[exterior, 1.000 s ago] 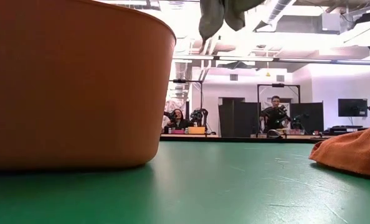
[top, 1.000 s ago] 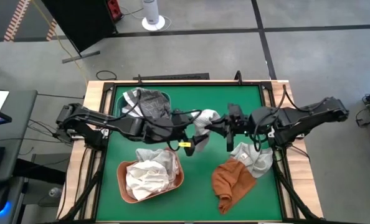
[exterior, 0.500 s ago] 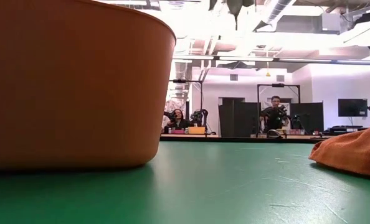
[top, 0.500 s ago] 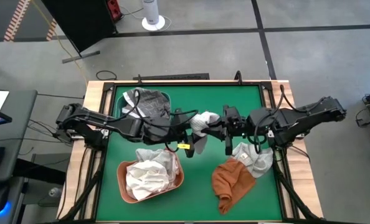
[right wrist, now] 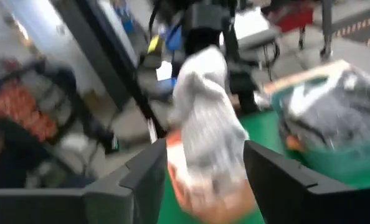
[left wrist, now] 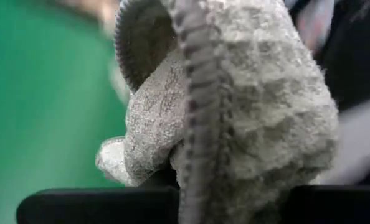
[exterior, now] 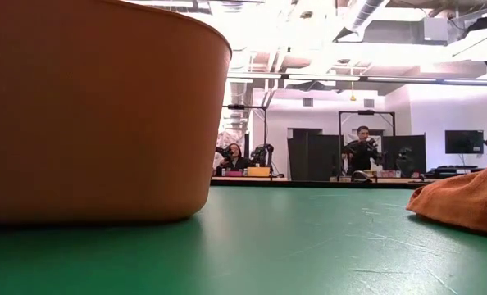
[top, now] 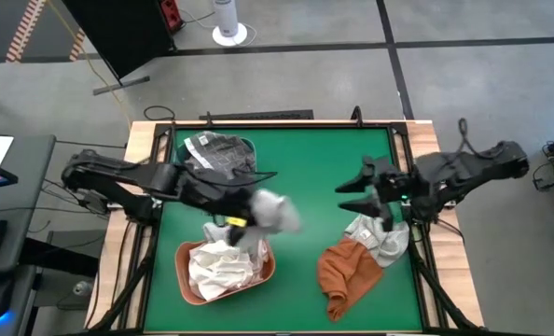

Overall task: Sort microfiber towel by color & place in baskets
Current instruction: Put the gray microfiber towel into the orange bin

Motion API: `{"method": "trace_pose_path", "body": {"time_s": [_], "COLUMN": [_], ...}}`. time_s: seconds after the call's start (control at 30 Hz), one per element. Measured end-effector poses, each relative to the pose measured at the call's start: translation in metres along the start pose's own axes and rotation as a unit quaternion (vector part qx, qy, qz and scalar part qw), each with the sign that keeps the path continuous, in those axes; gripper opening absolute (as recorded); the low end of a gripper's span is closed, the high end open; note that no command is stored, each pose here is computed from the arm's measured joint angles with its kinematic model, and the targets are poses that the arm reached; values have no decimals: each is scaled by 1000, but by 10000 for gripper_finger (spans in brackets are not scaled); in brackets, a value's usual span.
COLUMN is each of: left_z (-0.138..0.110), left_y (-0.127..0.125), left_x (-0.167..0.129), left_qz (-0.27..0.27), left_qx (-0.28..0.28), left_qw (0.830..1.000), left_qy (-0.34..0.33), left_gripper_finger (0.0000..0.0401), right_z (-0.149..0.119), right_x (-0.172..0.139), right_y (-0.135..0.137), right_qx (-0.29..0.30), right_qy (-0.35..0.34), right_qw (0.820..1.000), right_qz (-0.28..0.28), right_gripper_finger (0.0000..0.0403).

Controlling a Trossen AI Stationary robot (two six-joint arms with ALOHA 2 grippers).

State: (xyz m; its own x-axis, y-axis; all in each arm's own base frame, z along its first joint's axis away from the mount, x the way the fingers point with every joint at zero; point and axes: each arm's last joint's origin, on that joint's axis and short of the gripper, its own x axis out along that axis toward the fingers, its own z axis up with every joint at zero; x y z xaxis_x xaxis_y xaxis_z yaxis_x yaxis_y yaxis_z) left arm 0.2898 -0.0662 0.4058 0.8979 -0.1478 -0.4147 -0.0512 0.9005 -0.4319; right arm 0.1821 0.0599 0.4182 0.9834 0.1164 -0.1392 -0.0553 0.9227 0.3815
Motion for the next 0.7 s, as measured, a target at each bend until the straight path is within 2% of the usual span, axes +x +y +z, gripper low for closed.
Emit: {"method": "trace_pose_path", "body": {"time_s": [0.1,0.17,0.3,0.37,0.53,0.7], "left_z": [-25,-39,-55,-64,-91,-110], "left_y": [1,-6,-29,-36,-31,-19], "left_x": [-15,-18,-16,-10,17,61], "left_qz": [13,13,-30,-30,65,113], "left_qx": [-50,-61,-51,-39,-10,7], "left_qw": [990,981,973,969,951,941], "left_qy": [132,185,222,242,303,318], "left_gripper_finger": [46,46,46,46,46,46], "right_z": [-12,-27,-54,-66,-92,-108], "right_x": [-18,-24,-27,-28,-27,-29], "right_y": [-5,-11,-21,-26,-40,-51], "right_qx": [-4,-2,19,34,66,96], "right_qy": [44,69,95,103,122,136], "right_qw": [998,995,990,988,980,970], "right_qz": [-40,-78,-107,-110,-142,-179], "right_gripper_finger": [241,239,231,227,223,223]}}
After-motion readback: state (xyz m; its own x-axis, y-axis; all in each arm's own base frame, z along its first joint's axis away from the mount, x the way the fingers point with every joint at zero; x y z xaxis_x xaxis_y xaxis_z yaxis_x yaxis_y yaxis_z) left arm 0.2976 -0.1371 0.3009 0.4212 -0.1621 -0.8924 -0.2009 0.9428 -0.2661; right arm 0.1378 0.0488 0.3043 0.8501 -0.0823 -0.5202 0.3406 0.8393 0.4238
